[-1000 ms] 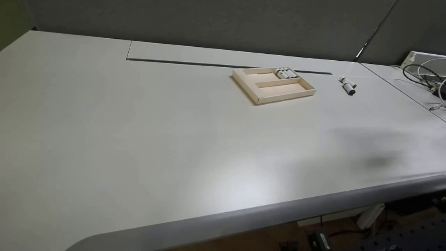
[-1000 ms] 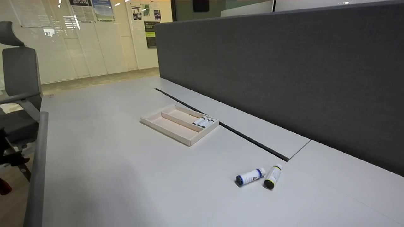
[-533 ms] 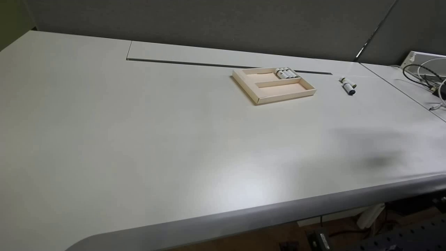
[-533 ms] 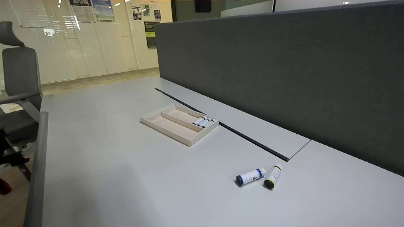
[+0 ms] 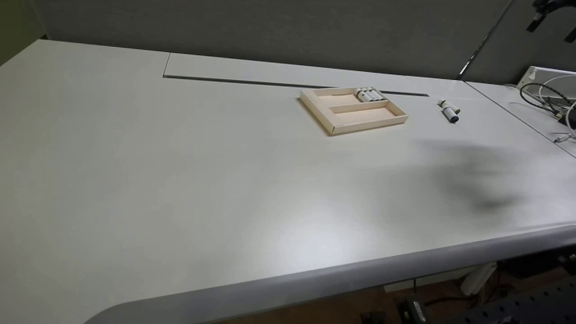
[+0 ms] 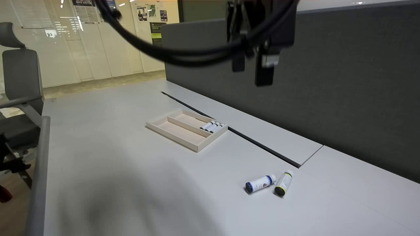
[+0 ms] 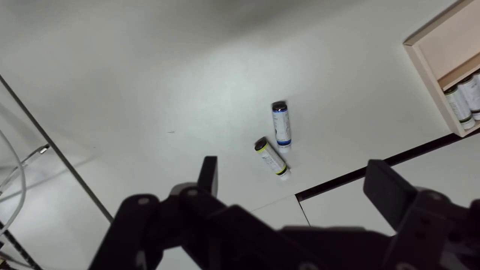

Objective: Pick a bottle from the table and put it on the tray

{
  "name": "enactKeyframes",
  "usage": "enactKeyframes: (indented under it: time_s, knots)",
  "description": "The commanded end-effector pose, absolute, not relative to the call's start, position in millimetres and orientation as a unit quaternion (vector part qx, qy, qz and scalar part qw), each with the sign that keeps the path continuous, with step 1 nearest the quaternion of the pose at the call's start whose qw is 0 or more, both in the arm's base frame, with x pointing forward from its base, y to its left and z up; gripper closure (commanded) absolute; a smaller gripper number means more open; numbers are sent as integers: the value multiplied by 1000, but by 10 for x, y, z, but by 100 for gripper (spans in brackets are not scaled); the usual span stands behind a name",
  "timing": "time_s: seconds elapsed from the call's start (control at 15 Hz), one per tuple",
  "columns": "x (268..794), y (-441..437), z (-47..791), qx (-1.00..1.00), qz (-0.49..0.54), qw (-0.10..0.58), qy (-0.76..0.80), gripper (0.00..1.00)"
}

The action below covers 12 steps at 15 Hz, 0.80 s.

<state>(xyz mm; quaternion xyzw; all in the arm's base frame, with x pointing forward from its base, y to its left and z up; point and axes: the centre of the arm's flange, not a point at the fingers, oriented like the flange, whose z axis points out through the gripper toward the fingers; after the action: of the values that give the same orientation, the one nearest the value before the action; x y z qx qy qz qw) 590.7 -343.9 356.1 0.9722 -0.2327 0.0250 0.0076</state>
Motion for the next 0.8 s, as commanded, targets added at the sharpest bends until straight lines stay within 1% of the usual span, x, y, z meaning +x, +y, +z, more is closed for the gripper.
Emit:
enactKeyframes:
  time_s: [0.0,0.2,0.4,0.73]
  knots:
    - [6468,-3433,3023,972,25,16,-234,0]
    - [6671,-3304,2592,976,28,-8,-216,0]
    - [6802,-3236,2253,977,26,-14,-211,0]
    - [6776,-3323,1828,976,10,-7,-215,0]
